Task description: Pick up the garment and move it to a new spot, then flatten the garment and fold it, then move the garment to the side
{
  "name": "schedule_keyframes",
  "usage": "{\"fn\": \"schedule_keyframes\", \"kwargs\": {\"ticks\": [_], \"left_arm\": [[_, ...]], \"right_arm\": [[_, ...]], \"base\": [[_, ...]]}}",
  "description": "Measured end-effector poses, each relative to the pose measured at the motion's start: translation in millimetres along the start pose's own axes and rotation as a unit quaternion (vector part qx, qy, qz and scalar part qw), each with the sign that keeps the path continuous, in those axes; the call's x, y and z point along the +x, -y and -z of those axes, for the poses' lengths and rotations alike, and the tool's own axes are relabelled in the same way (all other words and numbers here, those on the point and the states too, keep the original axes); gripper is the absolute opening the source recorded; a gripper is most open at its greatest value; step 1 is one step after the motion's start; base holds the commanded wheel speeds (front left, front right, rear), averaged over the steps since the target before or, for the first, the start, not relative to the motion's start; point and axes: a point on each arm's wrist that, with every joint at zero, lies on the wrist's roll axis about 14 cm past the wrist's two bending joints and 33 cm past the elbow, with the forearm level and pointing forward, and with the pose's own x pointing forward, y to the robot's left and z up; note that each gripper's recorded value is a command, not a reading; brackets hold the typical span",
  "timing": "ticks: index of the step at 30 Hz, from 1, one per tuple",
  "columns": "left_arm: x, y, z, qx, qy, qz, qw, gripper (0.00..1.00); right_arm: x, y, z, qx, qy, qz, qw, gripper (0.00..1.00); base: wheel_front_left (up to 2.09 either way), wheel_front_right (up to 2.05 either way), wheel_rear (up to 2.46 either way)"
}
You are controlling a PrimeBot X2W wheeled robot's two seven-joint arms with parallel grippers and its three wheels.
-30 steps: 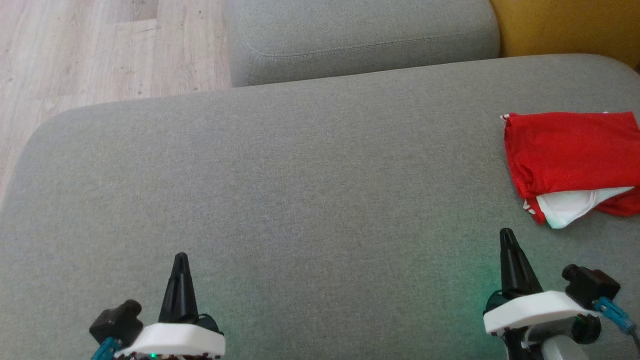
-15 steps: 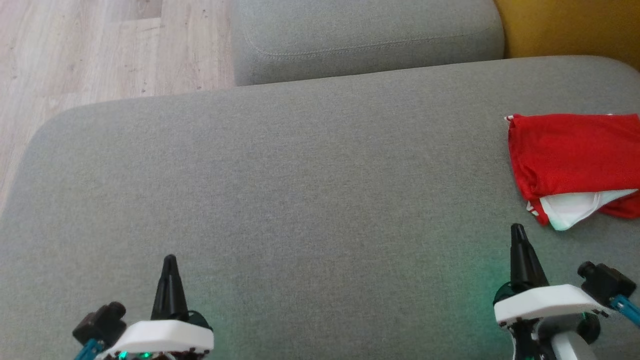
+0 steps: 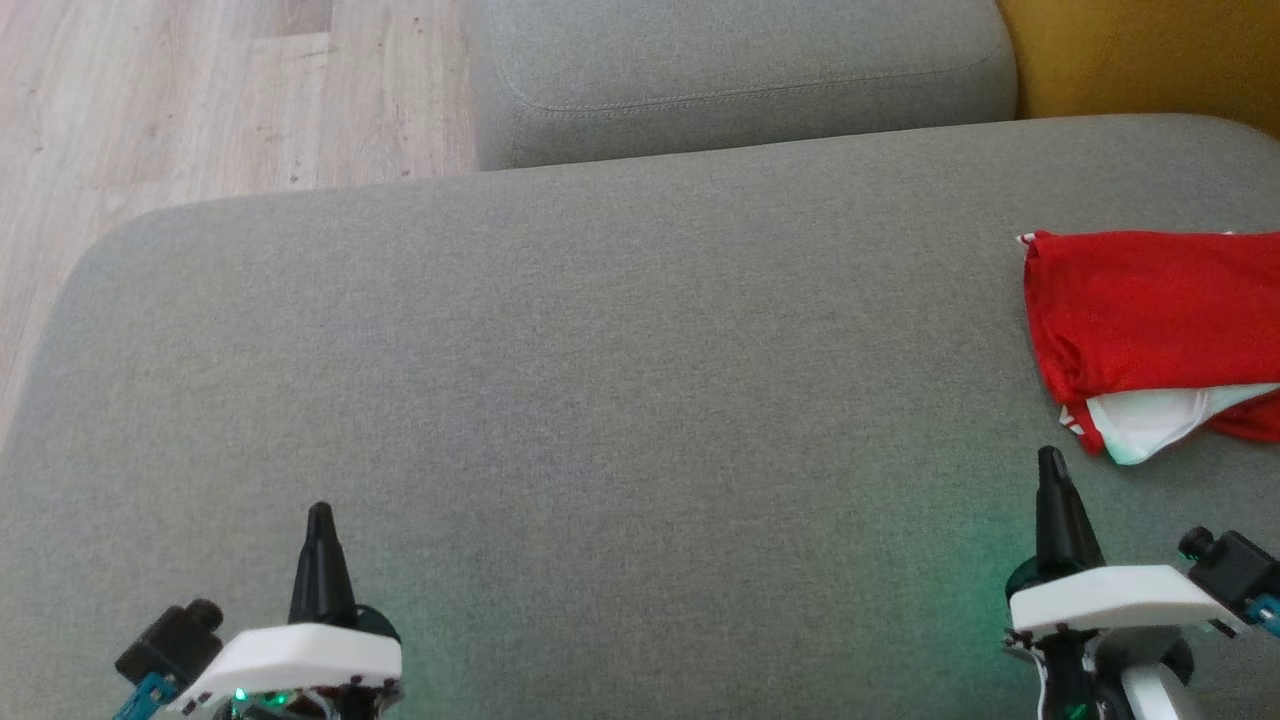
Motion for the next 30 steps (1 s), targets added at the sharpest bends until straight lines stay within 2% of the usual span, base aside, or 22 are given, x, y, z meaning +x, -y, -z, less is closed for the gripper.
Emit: {"fn": "schedule_keyframes", "kwargs": {"ticks": [17,30], "left_arm": [[-1,-9,-8,-0.079,0.003,-0.014,0.997,0.0],[-1,-14,-16,-0.155,0.009,-0.017,0.988,0.0]], "right_arm": [[3,2,-5,0.085,0.001,0.008,0.996,0.0],[5,4,-8,0.166,0.002,0.012,0.986,0.0]], "base": [[0.0,0.0,0.0],[0.0,0.0,0.0]]}}
